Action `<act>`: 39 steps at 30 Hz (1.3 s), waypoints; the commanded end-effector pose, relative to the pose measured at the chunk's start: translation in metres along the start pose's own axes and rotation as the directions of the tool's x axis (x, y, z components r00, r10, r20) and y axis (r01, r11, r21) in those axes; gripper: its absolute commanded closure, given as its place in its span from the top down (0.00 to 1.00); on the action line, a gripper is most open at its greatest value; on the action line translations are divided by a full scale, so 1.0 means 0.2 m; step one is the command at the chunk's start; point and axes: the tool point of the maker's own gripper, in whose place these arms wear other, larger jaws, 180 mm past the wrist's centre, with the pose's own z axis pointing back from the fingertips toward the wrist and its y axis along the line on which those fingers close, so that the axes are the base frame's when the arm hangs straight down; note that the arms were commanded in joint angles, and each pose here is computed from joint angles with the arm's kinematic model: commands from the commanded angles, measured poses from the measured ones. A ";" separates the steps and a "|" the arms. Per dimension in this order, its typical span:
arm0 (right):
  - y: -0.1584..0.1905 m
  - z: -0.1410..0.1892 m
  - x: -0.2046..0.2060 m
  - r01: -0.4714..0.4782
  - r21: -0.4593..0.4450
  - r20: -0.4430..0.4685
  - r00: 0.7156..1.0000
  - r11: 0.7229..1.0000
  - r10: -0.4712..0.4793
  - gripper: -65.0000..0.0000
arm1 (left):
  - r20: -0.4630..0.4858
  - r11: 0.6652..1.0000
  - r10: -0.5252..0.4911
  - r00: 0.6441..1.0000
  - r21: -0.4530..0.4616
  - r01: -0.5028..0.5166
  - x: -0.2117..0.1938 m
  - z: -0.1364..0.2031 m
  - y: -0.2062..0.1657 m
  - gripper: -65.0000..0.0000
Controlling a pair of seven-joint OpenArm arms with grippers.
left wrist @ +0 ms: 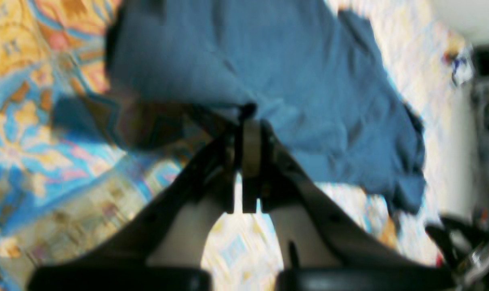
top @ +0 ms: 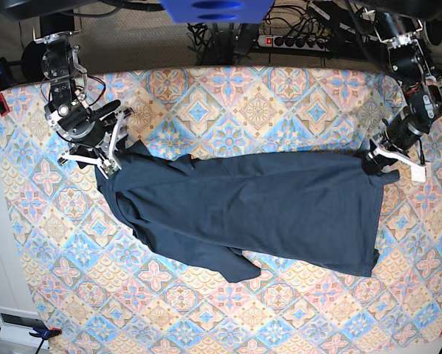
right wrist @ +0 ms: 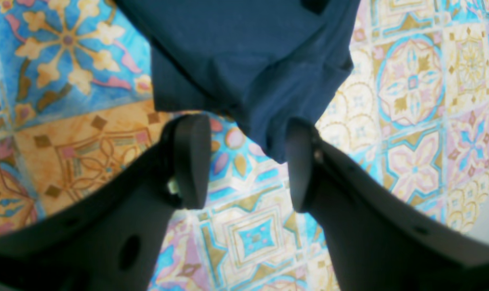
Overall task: Layout the t-shirt on the table in an organized manner, then fold the t-shirt properly
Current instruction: 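Release and regrasp the shirt shoulder edge with the left gripper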
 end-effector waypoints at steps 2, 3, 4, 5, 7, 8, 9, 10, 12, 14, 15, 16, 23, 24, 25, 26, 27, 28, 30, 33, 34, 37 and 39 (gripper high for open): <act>-0.05 0.02 0.06 -0.010 -0.022 0.039 0.999 1.000 0.011 0.44 | 0.002 0.997 -0.074 0.997 -0.002 0.074 0.06 0.04 -0.04 0.00; -0.05 0.02 0.06 -0.010 -0.022 0.039 0.999 1.000 0.011 0.44 | -0.024 0.995 -0.100 0.995 0.017 0.101 0.04 0.06 -0.02 0.00; -0.05 0.02 0.06 -0.010 -0.022 0.039 0.999 1.000 0.011 0.44 | -0.057 0.992 -0.123 0.991 0.033 0.125 0.02 0.06 0.00 0.00; -0.05 0.02 0.06 -0.010 -0.022 0.039 0.999 1.000 0.011 0.44 | -0.087 0.986 -0.157 0.984 0.047 0.162 0.00 0.05 0.01 0.00; -0.05 0.02 0.05 -0.009 -0.021 0.037 0.999 1.000 0.010 0.44 | -0.154 0.963 -0.241 0.958 0.082 0.256 -0.02 0.05 0.05 0.00; -0.05 0.02 0.05 -0.009 -0.021 0.037 0.999 1.000 0.010 0.44 | -0.191 0.948 -0.282 0.940 0.094 0.303 -0.04 0.04 0.06 0.00; -0.05 0.02 0.05 -0.009 -0.021 0.037 0.999 1.000 0.010 0.44 | -0.220 0.934 -0.315 0.923 0.104 0.343 -0.06 0.03 0.07 0.00; -0.05 0.02 0.05 -0.009 -0.021 0.037 0.999 1.000 0.010 0.44 | -0.243 0.921 -0.339 0.909 0.112 0.373 -0.07 0.03 0.09 0.00; -0.05 0.02 0.06 -0.010 -0.022 0.039 0.999 1.000 0.011 0.44 | -0.284 0.895 -0.380 0.880 0.128 0.428 -0.10 0.02 0.11 0.00; -0.05 0.02 0.06 -0.010 -0.022 0.039 0.999 1.000 0.011 0.44 | -0.306 0.882 -0.398 0.865 0.133 0.452 -0.12 0.01 0.12 0.00; -0.05 0.02 0.06 -0.010 -0.022 0.039 0.999 1.000 0.011 0.44 | -0.317 0.881 -0.397 0.861 0.131 0.455 -0.14 0.01 0.12 0.04; -0.04 0.02 0.05 -0.010 -0.021 0.037 0.999 1.000 0.010 0.44 | -0.322 0.881 -0.399 0.859 0.127 0.456 -0.15 0.00 0.12 0.09; -0.04 0.02 0.05 -0.009 -0.018 0.034 0.999 1.000 0.010 0.44 | -0.343 0.885 -0.386 0.856 0.125 0.448 -0.21 0.02 0.14 0.40; -0.04 0.02 0.05 -0.010 -0.019 0.035 0.999 1.000 0.010 0.44 | -0.343 0.885 -0.386 0.856 0.125 0.448 -0.21 0.02 0.14 0.42; -0.04 0.02 0.05 -0.010 -0.019 0.035 0.999 1.000 0.010 0.44 | -0.346 0.884 -0.385 0.855 0.126 0.449 -0.21 0.02 0.14 0.44; -0.04 0.02 0.05 -0.010 -0.019 0.035 0.999 1.000 0.010 0.44 | -0.347 0.883 -0.388 0.854 0.127 0.452 -0.21 0.02 0.14 0.47; -0.04 0.02 0.05 -0.010 -0.019 0.035 0.999 1.000 0.010 0.44 | -0.347 0.882 -0.389 0.854 0.129 0.454 -0.21 0.02 0.14 0.49; -0.04 0.02 0.05 -0.010 -0.019 0.035 0.999 1.000 0.010 0.44 | -0.348 0.884 -0.382 0.856 0.132 0.448 -0.21 0.02 0.15 0.52; -0.04 0.02 0.05 -0.011 -0.017 0.035 0.999 1.000 0.011 0.44 | -0.357 0.892 -0.357 0.863 0.144 0.428 -0.22 0.02 0.19 0.56; -0.04 0.02 0.05 -0.011 -0.017 0.035 0.999 1.000 0.011 0.44 | -0.347 0.903 -0.309 0.886 0.187 0.388 -0.21 0.01 0.28 0.57; -0.04 0.02 0.05 -0.011 -0.017 0.035 0.999 1.000 0.011 0.44 | -0.331 0.907 -0.290 0.898 0.204 0.368 -0.20 0.01 0.31 0.57; -0.04 0.02 0.05 -0.011 -0.017 0.035 0.999 1.000 0.011 0.44 | -0.267 0.927 -0.191 0.945 0.269 0.263 -0.19 0.03 0.43 0.57; -0.04 0.02 0.05 -0.011 -0.017 0.035 0.999 1.000 0.011 0.44 | -0.231 0.939 -0.119 0.966 0.289 0.185 -0.18 0.05 0.48 0.57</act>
